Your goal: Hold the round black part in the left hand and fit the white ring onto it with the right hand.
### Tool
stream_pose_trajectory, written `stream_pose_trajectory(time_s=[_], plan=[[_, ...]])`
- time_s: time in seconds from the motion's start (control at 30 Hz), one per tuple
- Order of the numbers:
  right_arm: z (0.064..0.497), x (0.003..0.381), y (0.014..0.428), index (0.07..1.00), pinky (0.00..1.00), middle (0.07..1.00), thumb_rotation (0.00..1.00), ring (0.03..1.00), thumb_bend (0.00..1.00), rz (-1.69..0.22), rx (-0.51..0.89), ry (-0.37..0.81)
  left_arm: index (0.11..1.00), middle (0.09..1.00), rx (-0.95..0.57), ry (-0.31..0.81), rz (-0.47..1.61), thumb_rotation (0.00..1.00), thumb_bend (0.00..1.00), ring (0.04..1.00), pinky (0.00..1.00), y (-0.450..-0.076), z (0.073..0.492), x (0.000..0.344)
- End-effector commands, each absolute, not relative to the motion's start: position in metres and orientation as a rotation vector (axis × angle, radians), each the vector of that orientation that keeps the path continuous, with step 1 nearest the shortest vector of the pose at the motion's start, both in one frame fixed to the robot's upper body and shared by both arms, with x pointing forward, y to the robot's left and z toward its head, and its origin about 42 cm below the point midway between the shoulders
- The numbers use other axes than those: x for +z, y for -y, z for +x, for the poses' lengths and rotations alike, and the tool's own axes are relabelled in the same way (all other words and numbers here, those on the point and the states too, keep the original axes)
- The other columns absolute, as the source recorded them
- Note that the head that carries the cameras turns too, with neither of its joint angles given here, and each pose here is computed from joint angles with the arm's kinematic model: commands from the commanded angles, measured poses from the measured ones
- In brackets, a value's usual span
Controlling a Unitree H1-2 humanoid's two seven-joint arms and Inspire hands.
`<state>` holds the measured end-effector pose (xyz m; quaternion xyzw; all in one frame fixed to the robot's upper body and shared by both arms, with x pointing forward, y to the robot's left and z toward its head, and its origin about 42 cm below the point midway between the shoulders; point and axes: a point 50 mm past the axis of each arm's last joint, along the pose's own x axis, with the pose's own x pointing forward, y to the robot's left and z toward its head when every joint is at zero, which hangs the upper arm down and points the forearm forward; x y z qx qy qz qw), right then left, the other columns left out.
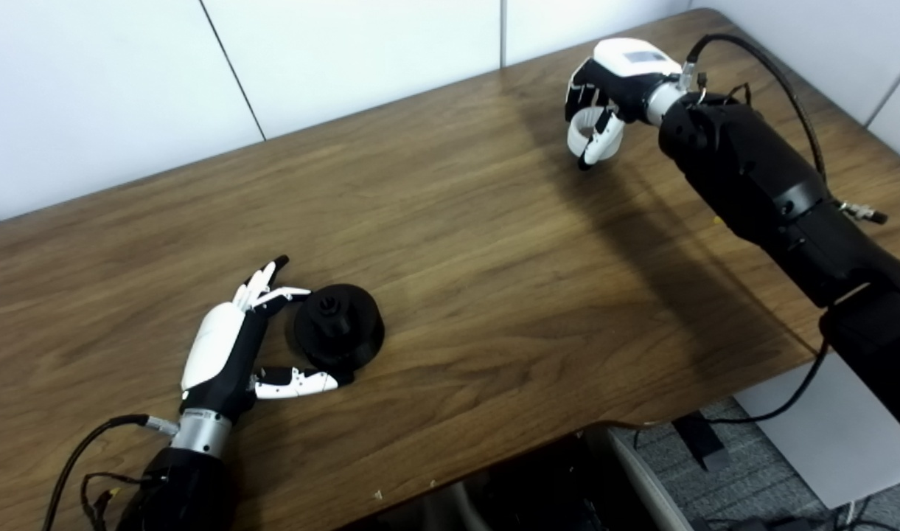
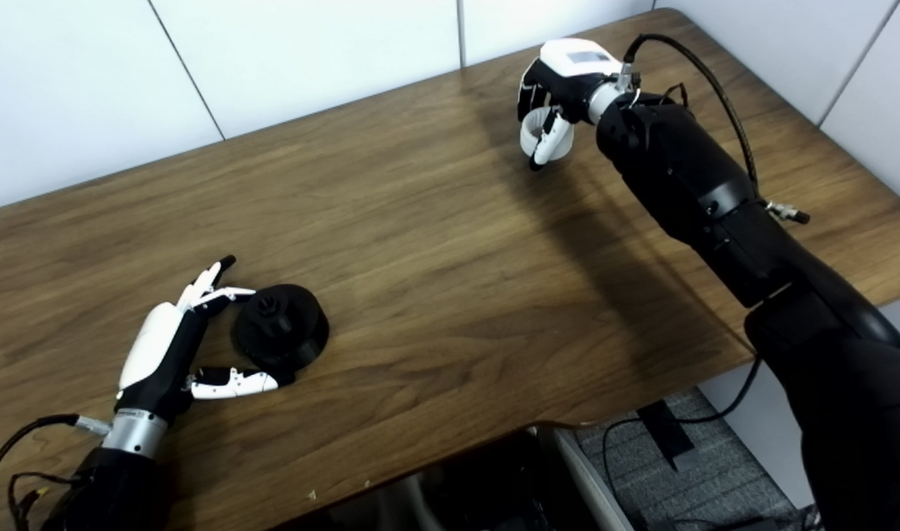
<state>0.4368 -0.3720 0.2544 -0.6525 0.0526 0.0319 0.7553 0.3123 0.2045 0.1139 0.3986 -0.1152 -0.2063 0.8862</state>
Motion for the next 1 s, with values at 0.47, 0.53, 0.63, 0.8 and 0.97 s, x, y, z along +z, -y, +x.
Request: stream_pose_trajectory(time_s=[0.47,0.53,0.63,0.8,0.97], plan=[[0.44,0.329,0.365,0.483,0.44,0.507,0.0,0.525,0.53,-1.467,-0.013,0.057,0.636,1.0,-0.448,0.252,0.837,0.37,0.98,1.0,1.0,-0.197,0.311,0.114],[0.44,0.33,0.367,0.482,0.42,0.507,0.0,0.515,0.53,-1.463,-0.012,0.061,0.637,1.0,-0.45,0.251,0.834,0.37,0.98,1.0,1.0,-0.194,0.311,0.115],[0.439,0.33,0.372,0.484,0.43,0.505,0.0,0.516,0.53,-1.465,-0.008,0.064,0.639,1.0,-0.452,0.252,0.834,0.38,0.98,1.0,1.0,-0.187,0.312,0.115],[0.439,0.328,0.382,0.49,0.41,0.492,0.0,0.5,0.53,-1.47,-0.002,0.075,0.636,1.0,-0.449,0.252,0.829,0.38,0.98,1.0,1.0,-0.175,0.311,0.117],[0.437,0.325,0.396,0.494,0.39,0.475,0.0,0.476,0.53,-1.452,-0.001,0.107,0.632,1.0,-0.443,0.251,0.822,0.38,0.98,1.0,1.0,-0.164,0.311,0.117]])
